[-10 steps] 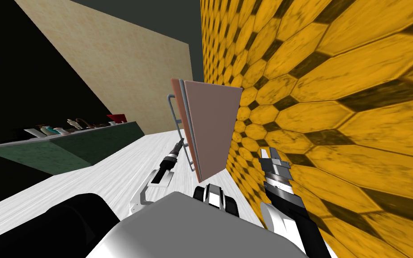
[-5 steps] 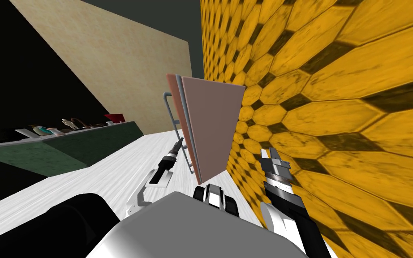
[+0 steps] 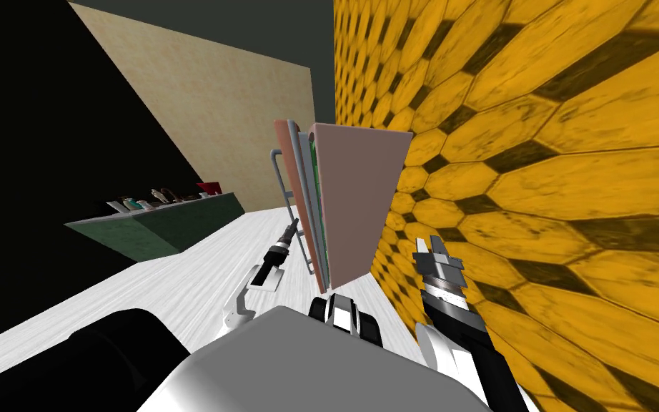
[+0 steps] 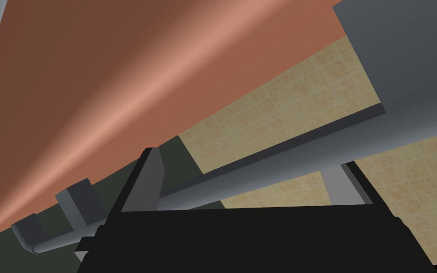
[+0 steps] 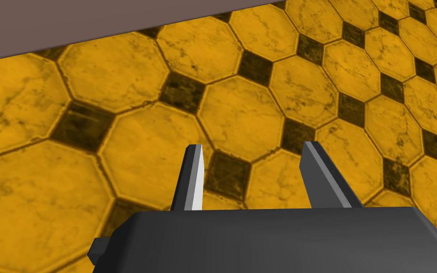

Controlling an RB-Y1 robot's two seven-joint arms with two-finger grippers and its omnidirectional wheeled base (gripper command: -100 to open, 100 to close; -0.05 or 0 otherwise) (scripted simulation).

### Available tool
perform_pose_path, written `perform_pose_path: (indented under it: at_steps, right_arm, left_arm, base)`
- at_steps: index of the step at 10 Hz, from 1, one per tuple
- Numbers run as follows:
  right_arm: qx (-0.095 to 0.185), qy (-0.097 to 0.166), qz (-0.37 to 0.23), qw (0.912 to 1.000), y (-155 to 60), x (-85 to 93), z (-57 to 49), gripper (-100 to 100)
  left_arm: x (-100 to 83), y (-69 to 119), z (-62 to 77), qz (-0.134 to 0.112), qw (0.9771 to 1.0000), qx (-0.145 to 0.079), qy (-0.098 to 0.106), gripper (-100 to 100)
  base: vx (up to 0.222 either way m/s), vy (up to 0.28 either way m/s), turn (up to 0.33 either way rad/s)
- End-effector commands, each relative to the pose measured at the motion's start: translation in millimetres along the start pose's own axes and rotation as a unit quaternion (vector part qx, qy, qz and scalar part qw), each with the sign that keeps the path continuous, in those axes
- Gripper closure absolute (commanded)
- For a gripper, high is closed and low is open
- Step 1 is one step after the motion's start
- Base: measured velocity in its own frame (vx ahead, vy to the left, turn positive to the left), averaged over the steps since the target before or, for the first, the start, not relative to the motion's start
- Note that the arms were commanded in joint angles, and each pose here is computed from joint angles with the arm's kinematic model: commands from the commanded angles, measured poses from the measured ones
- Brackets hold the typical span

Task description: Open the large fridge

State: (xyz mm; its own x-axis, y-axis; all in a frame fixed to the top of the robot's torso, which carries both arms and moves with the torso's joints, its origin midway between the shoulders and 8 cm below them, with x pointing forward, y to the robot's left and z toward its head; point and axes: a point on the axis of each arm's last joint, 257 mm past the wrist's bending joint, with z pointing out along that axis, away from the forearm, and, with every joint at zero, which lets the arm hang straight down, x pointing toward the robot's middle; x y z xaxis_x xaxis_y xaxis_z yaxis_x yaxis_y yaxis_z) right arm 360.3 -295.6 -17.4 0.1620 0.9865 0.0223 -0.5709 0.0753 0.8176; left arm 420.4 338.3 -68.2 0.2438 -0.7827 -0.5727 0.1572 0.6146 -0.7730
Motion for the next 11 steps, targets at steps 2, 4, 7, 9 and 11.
perform_pose_path:
  at_steps: [2,4,7,9,11]
  right_arm:
    - [0.000,0.000,0.000,1.0000,0.1,0.0,0.0,0]
    - [0.000,0.000,0.000,1.0000,0.0,0.1,0.1,0]
    - [0.000,0.000,0.000,1.0000,0.1,0.2,0.0,0]
    - [0.000,0.000,0.000,1.0000,0.1,0.2,0.0,0]
    - [0.000,0.000,0.000,1.0000,0.1,0.2,0.0,0]
  left_arm:
    - [46.8,-7.5,23.0,-0.058,0.9980,0.012,0.024,100]
    - [66.2,-23.5,34.0,-0.071,0.9963,0.029,0.039,100]
    - [68.9,-24.9,33.7,-0.072,0.9961,0.030,0.041,100]
    - [68.9,-24.9,33.7,-0.072,0.9961,0.030,0.041,100]
    - [59.5,-15.7,37.4,-0.030,0.9983,0.027,0.043,100]
  base:
    - [-0.035,0.171,0.354]
    - [-0.028,0.083,0.049]
    - [-0.003,-0.013,-0.006]
    - [0.000,-0.008,-0.005]
    - [-0.032,0.049,-0.099]
